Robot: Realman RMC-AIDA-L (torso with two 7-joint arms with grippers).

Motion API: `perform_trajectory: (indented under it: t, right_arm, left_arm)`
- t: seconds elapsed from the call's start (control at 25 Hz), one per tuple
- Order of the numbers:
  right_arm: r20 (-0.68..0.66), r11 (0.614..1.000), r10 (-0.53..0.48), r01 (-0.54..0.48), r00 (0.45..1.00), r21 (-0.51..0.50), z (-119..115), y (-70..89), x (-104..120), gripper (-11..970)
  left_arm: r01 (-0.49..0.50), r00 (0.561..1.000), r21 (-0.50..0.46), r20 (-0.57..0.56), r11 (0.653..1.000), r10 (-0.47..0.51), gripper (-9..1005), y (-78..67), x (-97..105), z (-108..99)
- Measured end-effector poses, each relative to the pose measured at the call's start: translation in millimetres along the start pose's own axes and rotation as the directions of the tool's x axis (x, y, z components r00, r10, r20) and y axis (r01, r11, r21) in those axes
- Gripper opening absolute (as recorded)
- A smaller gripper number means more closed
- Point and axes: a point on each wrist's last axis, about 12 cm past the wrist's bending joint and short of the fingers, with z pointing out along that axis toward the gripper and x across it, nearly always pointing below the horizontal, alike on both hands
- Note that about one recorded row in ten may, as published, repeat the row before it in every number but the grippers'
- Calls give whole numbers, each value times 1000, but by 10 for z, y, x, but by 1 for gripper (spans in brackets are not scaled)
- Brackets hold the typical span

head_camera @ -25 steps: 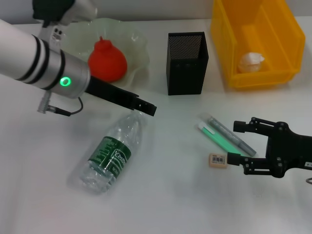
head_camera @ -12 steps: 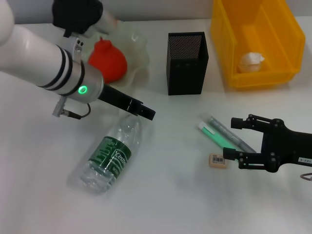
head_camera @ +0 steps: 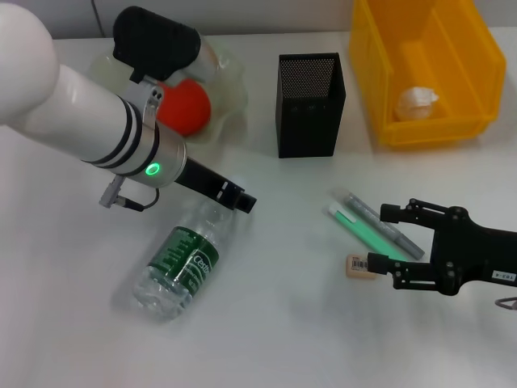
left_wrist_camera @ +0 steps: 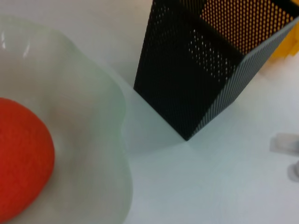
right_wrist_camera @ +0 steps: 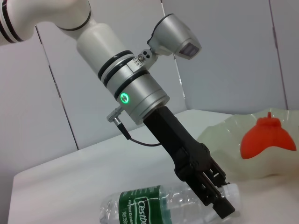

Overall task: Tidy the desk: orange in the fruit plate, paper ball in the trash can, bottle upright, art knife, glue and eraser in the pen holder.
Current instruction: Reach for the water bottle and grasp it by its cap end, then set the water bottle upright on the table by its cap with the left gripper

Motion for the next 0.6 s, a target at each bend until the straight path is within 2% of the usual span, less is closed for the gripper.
perform_trajectory:
  t: [0.08, 0.28, 0.4, 0.52, 0.6]
  right_arm:
    - [1, 1000, 6, -6, 1000, -1, 3, 8, 10, 845]
    - [5, 1000, 14, -14, 1000, -1, 4, 17, 22, 846]
    - [9, 1000, 19, -19, 1000, -2, -6, 27, 26, 846]
    - [20, 1000, 24, -24, 999, -12, -23, 42, 17, 846]
    - [29, 1000, 26, -26, 999, -14, -28, 46, 7, 846]
  left_arm:
    - [-13, 1000, -11, 1, 1000, 13, 552, -12, 8, 10]
    - [-69, 997, -38, 20, 997, 70, 507, -67, 21, -34]
    - [-100, 995, -54, -6, 994, 99, 480, -69, 59, -67]
    - [-120, 993, -35, 16, 992, 120, 453, -58, 105, -178]
    - [-112, 992, -15, 64, 994, 112, 453, -1, 154, -279]
